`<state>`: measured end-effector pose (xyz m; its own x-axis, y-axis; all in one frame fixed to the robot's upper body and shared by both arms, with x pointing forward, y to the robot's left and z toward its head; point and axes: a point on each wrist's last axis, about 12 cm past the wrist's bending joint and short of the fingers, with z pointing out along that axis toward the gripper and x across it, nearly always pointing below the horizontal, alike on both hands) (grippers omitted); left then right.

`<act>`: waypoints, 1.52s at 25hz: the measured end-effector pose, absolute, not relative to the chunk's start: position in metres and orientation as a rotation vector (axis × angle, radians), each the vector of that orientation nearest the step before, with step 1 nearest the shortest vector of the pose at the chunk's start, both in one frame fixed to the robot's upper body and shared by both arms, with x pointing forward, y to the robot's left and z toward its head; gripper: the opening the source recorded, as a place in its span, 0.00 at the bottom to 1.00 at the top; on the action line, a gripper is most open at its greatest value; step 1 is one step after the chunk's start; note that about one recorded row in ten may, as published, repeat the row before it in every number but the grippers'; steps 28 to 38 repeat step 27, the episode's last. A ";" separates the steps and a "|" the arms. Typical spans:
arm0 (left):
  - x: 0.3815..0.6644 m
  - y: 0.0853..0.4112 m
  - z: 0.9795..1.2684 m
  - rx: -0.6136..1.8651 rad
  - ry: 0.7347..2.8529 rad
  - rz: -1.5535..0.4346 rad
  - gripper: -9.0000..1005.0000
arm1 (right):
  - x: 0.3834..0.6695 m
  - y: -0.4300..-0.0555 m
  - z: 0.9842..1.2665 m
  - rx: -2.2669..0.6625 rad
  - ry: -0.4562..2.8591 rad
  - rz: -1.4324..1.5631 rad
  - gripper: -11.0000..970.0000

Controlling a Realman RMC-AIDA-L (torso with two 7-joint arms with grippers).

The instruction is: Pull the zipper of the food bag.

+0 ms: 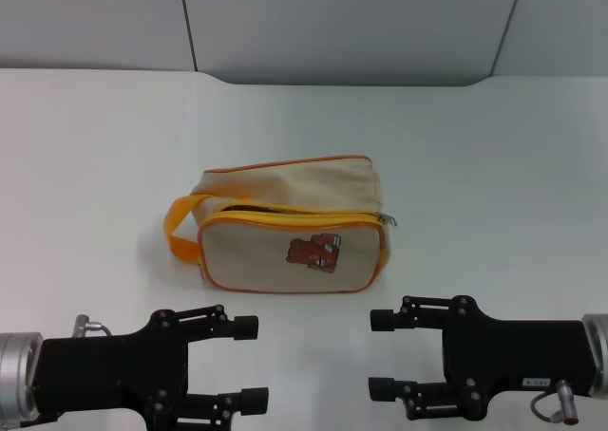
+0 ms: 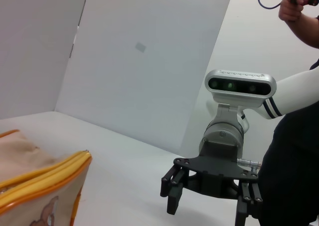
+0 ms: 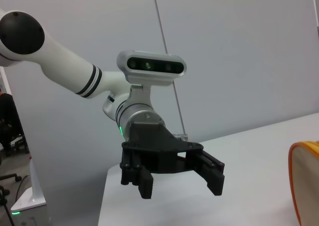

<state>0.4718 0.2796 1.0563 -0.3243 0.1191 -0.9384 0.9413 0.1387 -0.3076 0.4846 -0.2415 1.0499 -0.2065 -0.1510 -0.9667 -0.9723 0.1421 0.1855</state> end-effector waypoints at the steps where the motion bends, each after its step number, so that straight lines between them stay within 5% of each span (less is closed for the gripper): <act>1: 0.471 0.279 1.056 1.049 1.606 -1.281 0.82 | 0.485 -0.241 1.050 -1.132 1.536 1.172 0.75; 38: 0.469 0.280 1.055 1.047 1.609 -1.278 0.82 | 0.487 -0.238 1.052 -1.143 1.508 1.161 0.75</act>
